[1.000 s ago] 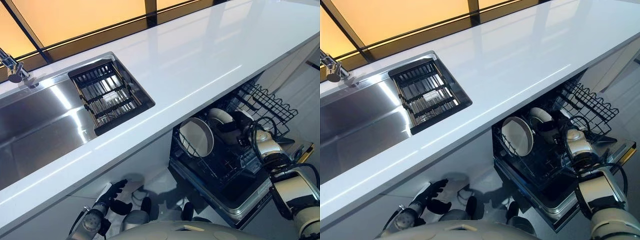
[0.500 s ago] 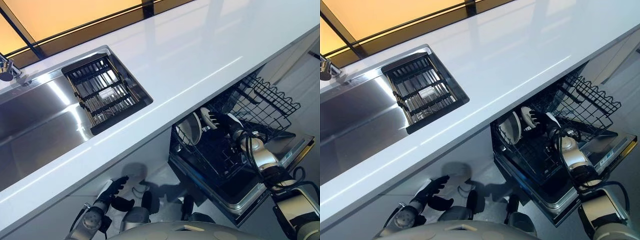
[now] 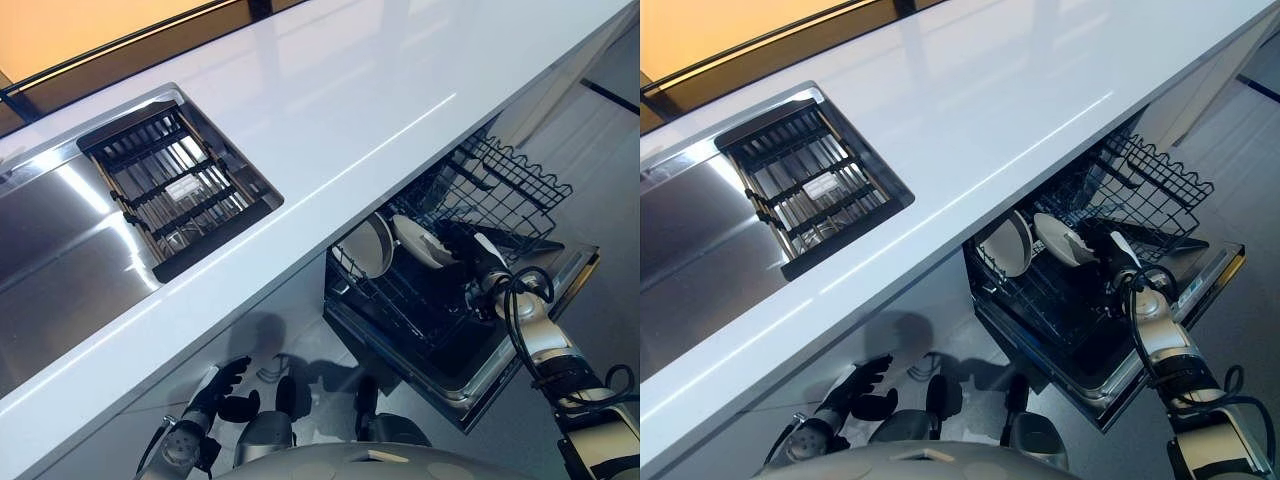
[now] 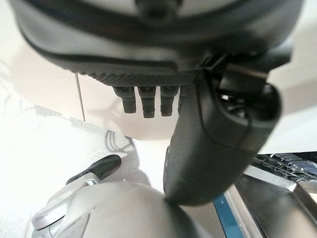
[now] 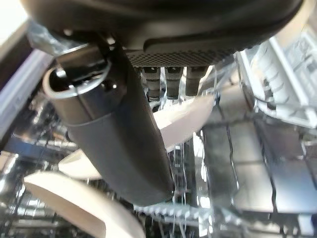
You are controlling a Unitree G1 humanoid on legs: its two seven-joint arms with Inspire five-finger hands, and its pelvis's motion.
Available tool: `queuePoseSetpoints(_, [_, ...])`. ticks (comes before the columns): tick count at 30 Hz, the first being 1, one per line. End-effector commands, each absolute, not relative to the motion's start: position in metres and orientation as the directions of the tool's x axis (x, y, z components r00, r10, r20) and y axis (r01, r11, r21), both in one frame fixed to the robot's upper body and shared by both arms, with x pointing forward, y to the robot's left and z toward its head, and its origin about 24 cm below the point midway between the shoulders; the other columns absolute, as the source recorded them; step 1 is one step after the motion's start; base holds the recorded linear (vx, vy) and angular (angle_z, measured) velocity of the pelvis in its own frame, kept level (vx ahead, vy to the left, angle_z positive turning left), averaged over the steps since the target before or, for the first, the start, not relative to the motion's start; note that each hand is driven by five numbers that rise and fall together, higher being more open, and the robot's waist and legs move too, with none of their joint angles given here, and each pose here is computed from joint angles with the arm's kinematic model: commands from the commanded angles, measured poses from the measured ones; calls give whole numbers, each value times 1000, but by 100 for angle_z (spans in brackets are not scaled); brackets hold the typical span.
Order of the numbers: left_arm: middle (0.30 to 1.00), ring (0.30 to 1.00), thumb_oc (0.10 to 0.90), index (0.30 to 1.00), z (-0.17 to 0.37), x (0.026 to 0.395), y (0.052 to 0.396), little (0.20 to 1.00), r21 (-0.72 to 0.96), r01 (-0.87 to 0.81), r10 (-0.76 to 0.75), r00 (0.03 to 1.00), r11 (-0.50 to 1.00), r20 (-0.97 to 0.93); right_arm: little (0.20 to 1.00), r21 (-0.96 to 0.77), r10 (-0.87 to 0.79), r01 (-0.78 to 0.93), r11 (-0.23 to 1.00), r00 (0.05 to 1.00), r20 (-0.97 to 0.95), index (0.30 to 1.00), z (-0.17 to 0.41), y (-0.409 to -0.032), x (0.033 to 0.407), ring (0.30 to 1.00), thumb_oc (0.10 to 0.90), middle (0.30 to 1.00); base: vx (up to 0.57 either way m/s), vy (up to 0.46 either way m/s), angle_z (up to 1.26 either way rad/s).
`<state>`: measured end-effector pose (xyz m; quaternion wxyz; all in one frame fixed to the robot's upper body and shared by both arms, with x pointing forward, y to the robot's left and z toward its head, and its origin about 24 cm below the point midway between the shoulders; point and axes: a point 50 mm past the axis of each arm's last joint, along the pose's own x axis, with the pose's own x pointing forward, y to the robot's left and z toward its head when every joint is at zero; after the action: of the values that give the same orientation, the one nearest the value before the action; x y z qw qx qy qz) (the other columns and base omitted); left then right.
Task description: Pick up plates and place into dishwasher.
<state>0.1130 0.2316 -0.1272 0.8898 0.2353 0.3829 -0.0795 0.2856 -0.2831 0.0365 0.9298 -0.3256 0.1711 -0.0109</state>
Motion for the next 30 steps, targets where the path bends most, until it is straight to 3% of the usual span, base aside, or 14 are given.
queuePoseSetpoints(1, [900,900,800,900,-117,128,248,900,430,247,104,757,869,-645,900,-686,-122,78,723,992,-15,900,108,-289,304,900,800,900,0,0,0])
queuePoseSetpoints(11, [900,900,800,900,-119,120,250,900,450,227,142,747,864,-650,900,-732,-129,166,661,986,107,900,125,-295,293,900,800,900,9,3,-5])
queuePoseSetpoints(20, [900,900,800,900,-123,106,261,900,455,178,212,701,872,-681,900,-737,-198,106,667,980,-38,900,96,-314,269,900,800,900,0,0,0])
queuePoseSetpoints(21, [900,900,800,900,-123,105,262,900,456,174,218,697,873,-684,669,-739,-206,94,667,977,-61,702,91,-315,268,702,569,702,0,0,0])
queuePoseSetpoints(22, [900,900,800,900,-124,105,263,900,456,167,226,691,874,-687,244,-742,-211,77,666,973,-88,338,87,-318,266,338,144,338,0,0,0])
queuePoseSetpoints(23, [900,900,800,900,-124,104,264,900,456,161,233,686,875,-689,200,-742,-215,63,667,970,-111,300,83,-319,266,300,100,300,0,0,0])
queuePoseSetpoints(30, [900,900,800,900,-124,104,266,900,474,144,261,680,869,-685,200,-737,-270,0,676,931,-248,300,63,-335,258,300,100,300,0,0,0])
